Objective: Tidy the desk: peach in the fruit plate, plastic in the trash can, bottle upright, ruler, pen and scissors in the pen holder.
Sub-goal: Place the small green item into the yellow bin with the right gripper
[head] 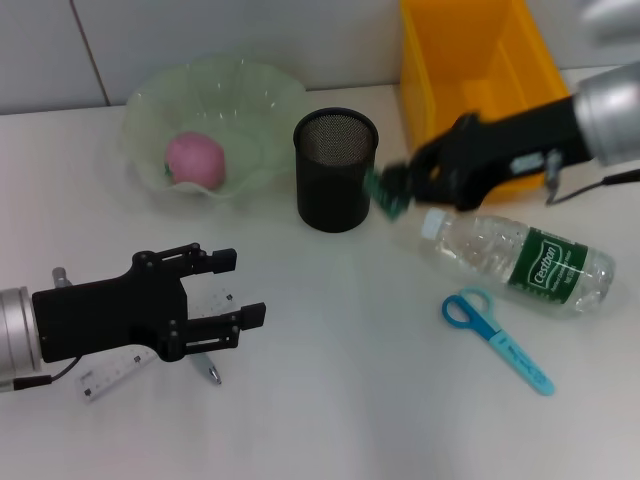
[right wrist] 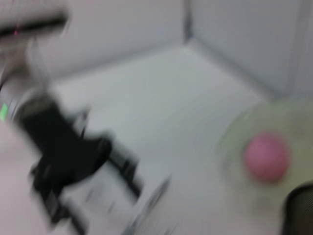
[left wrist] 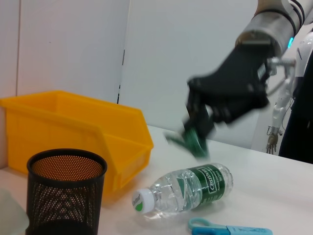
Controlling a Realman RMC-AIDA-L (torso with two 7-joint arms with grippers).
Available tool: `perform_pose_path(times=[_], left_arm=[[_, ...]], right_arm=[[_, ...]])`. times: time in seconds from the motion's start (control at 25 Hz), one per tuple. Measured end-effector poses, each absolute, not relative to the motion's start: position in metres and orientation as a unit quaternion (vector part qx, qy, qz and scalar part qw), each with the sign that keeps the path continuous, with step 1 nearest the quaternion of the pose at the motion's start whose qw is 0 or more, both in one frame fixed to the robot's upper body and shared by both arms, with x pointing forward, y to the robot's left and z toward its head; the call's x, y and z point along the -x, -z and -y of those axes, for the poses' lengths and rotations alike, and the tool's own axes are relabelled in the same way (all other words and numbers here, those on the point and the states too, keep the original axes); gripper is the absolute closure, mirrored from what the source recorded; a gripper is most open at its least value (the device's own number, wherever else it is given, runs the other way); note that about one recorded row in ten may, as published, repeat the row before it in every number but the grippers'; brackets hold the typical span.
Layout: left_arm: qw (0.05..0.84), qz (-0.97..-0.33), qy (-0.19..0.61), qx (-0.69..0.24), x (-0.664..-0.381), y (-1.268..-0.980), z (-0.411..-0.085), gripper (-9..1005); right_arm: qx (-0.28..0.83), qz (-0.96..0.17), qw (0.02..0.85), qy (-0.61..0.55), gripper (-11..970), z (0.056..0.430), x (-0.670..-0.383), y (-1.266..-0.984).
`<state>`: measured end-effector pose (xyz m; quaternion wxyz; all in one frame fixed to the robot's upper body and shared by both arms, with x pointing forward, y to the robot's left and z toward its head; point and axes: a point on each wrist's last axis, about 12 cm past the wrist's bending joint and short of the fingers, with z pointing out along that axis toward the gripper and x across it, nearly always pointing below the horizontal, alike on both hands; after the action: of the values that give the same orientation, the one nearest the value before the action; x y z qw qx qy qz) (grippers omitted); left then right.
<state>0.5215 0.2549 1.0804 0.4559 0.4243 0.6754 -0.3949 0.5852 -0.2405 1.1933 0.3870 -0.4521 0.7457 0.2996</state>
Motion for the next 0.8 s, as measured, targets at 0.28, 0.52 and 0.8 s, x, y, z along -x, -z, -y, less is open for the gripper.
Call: perform_pose_path(times=[0.28, 0.52, 0.8], left_arm=[[0.457, -0.673, 0.394, -0.426, -0.521, -1.08, -0.254, 240], [0.458, -0.671, 0.395, -0.429, -0.522, -1.081, -0.253, 240], [0.458, -0.671, 0.394, -0.43, -0.522, -1.081, -0.253, 241]], right_arm=[[0.304, -0.726, 0.544, -0.291, 832, 0.291, -0.597, -1.179], [0.188, -0.728, 0.618, -0.229, 823, 0.317, -0.612, -1.16], [0.177, -0.769, 0.593, -0.16, 813, 0.304, -0.635, -1.141]])
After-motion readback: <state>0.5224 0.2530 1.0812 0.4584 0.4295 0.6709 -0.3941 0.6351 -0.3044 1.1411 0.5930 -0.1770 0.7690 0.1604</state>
